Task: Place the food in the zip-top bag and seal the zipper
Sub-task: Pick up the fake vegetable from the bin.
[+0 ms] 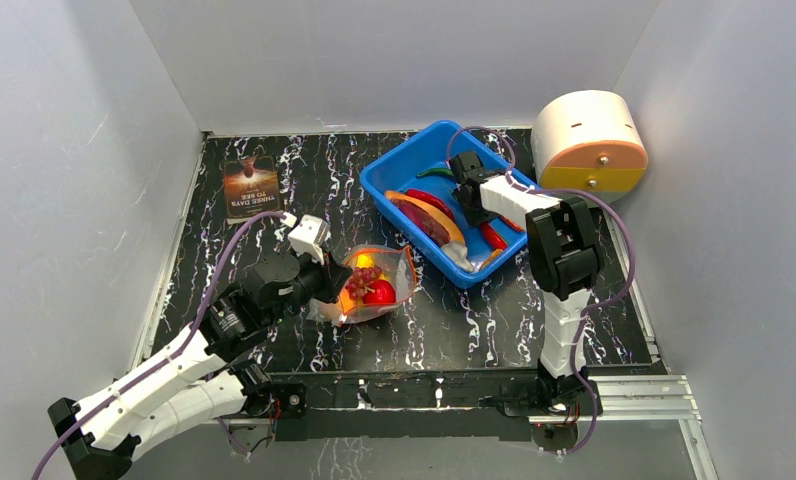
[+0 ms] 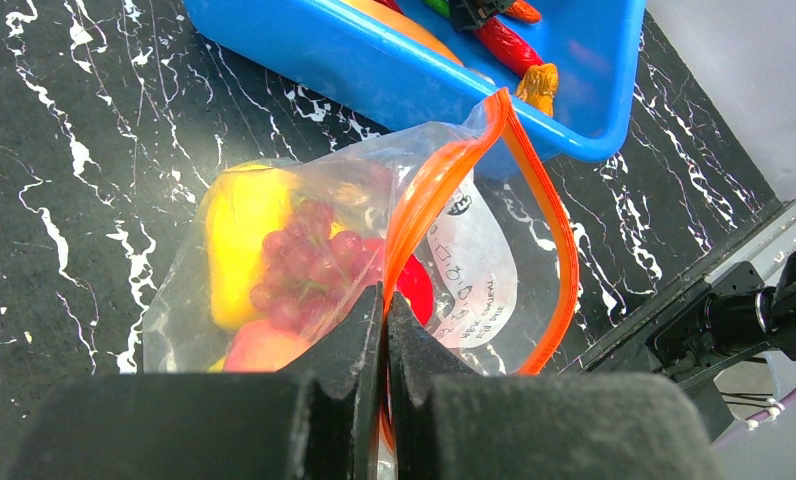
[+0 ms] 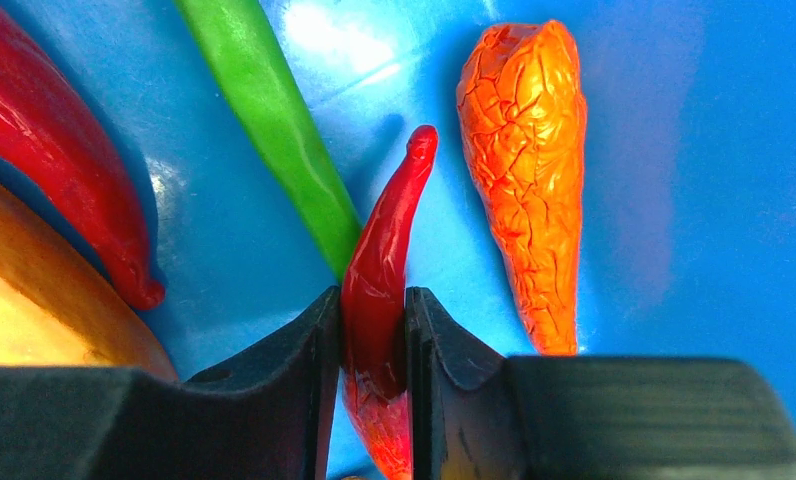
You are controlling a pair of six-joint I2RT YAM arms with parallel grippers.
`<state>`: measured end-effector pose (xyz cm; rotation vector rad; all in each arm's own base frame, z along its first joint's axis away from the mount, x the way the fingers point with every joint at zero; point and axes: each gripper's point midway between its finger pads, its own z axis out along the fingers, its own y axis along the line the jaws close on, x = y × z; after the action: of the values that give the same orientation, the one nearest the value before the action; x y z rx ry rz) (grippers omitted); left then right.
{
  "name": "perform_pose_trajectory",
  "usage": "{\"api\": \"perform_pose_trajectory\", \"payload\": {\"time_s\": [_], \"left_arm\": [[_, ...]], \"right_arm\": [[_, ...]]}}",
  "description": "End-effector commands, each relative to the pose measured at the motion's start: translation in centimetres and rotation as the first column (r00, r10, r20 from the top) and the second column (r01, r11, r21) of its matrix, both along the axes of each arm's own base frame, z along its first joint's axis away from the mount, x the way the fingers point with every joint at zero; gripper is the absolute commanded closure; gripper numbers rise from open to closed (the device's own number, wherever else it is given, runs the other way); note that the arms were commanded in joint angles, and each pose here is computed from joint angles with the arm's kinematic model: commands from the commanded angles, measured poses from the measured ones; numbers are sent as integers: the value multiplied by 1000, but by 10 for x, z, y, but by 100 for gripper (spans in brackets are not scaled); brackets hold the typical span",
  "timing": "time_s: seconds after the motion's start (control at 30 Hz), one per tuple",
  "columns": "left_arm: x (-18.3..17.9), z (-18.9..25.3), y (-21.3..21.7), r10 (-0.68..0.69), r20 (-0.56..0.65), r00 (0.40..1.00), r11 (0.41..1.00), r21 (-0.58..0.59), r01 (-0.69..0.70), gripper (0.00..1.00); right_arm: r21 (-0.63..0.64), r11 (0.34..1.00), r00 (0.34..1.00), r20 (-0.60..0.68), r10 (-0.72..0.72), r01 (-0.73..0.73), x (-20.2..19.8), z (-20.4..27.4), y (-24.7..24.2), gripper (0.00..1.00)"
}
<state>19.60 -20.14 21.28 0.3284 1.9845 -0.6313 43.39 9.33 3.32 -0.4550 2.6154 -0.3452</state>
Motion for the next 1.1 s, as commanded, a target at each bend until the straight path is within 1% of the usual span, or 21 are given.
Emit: {"api": "perform_pose_trajectory", "payload": {"time_s": [0.0, 0.2, 0.37, 0.53, 0.57, 0.67, 0.83, 1.07], "left_arm": [[0, 5, 2, 8, 13, 1000, 1000, -8, -8, 100], [0, 3, 3, 14, 5, 1000, 1000, -6, -14, 100], [-1, 4, 0, 8, 0, 1000, 1000, -29, -8, 100], [0, 7, -2, 6, 2, 1000, 999, -36, -6, 100], [1, 8, -3, 10, -4, 1000, 999, -39, -10, 100], [2, 12, -5, 13, -8, 1000, 999, -49, -13, 100], [3, 14, -6, 20, -5, 1000, 997, -73, -20, 100], [2, 20, -7, 30, -18, 999, 995, -97, -31, 100]], "right_arm": [[22, 999, 996, 89, -25, 23, 16, 33, 1, 78], [65, 997, 989, 136, -56, 47, 14, 57, 3, 79], [80, 995, 983, 171, -71, 58, 9, 76, 2, 80], [112, 993, 979, 194, -69, 48, 1, 94, 8, 80], [145, 989, 974, 220, -55, 23, -6, 109, 16, 80], [186, 982, 962, 270, -38, -14, -13, 132, 27, 80], [250, 964, 944, 329, 0, -87, -29, 161, 53, 80], [386, 894, 907, 418, 49, -226, -55, 201, 87, 80]]}}
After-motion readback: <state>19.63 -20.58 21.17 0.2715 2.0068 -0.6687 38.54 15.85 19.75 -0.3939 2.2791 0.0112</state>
